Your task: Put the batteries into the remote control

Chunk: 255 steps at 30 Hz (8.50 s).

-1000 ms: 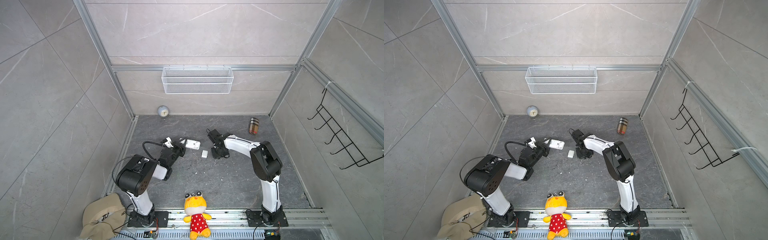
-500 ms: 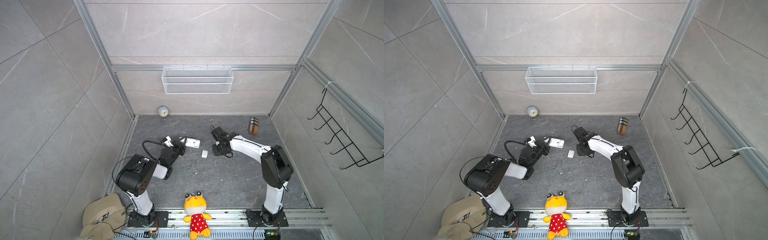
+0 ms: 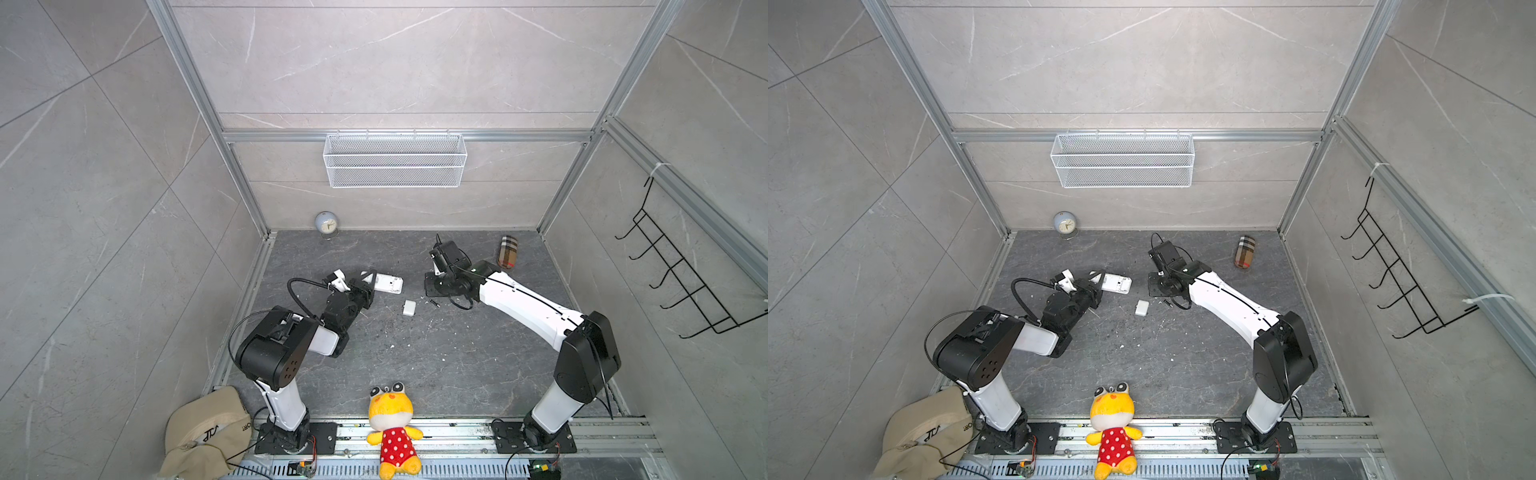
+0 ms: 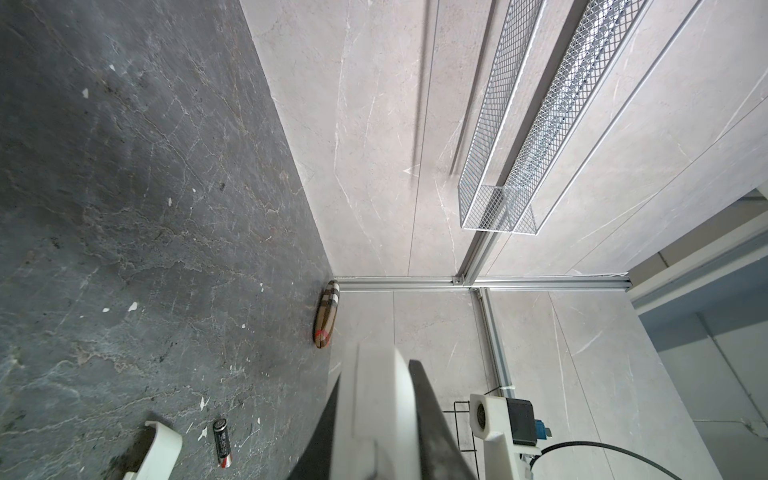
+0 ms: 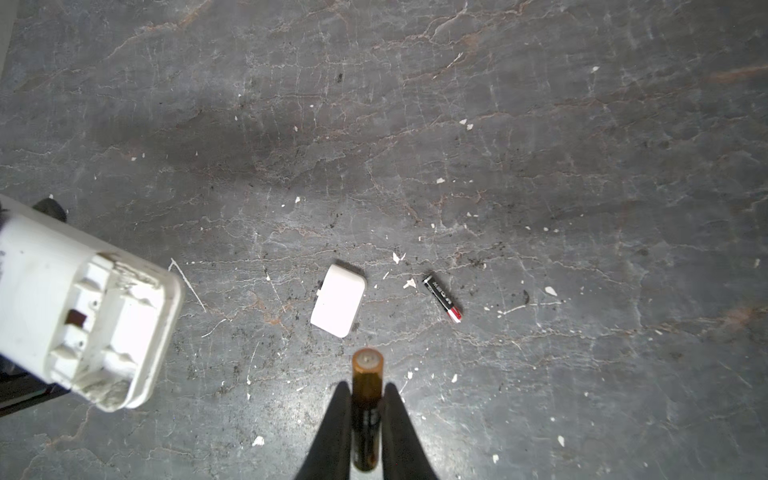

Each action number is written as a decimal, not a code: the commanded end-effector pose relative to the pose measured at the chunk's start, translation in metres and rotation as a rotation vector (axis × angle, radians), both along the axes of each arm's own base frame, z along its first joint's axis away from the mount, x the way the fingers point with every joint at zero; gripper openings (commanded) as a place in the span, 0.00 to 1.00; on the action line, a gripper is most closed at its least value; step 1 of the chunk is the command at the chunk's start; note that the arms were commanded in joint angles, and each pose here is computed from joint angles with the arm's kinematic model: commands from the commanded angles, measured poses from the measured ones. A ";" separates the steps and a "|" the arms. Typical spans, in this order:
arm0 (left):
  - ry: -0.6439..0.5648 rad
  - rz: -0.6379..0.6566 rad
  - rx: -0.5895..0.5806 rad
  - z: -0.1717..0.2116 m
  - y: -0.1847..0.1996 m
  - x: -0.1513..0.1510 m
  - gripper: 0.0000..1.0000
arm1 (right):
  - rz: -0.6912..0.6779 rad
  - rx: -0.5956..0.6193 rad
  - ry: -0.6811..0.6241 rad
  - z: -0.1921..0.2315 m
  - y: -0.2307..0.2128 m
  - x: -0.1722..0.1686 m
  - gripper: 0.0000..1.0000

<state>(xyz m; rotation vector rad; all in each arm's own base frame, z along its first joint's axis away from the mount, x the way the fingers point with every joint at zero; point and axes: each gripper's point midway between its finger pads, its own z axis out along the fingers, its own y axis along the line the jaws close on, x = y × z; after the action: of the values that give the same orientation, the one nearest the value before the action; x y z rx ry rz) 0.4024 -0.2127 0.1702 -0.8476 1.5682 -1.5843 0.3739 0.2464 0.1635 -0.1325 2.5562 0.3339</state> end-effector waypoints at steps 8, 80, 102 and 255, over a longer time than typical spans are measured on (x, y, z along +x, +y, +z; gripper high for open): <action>-0.130 0.062 0.032 0.029 -0.011 0.009 0.06 | -0.036 0.190 -0.132 0.068 0.053 0.001 0.17; -0.095 0.045 0.068 0.011 0.018 0.007 0.07 | -0.368 0.073 0.365 -0.150 -0.168 0.010 0.71; -0.095 0.041 0.056 0.014 0.017 0.006 0.07 | -0.268 0.006 0.365 -0.147 -0.141 -0.037 0.58; -0.132 0.010 -0.032 0.026 -0.039 0.054 0.06 | -0.172 0.063 0.027 -0.019 0.044 0.049 0.08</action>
<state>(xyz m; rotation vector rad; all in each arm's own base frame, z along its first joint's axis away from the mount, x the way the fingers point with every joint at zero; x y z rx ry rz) 0.4578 -0.2592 0.1446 -0.8097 1.5973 -1.5743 0.4360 0.2942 0.1436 0.0901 2.5342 0.3725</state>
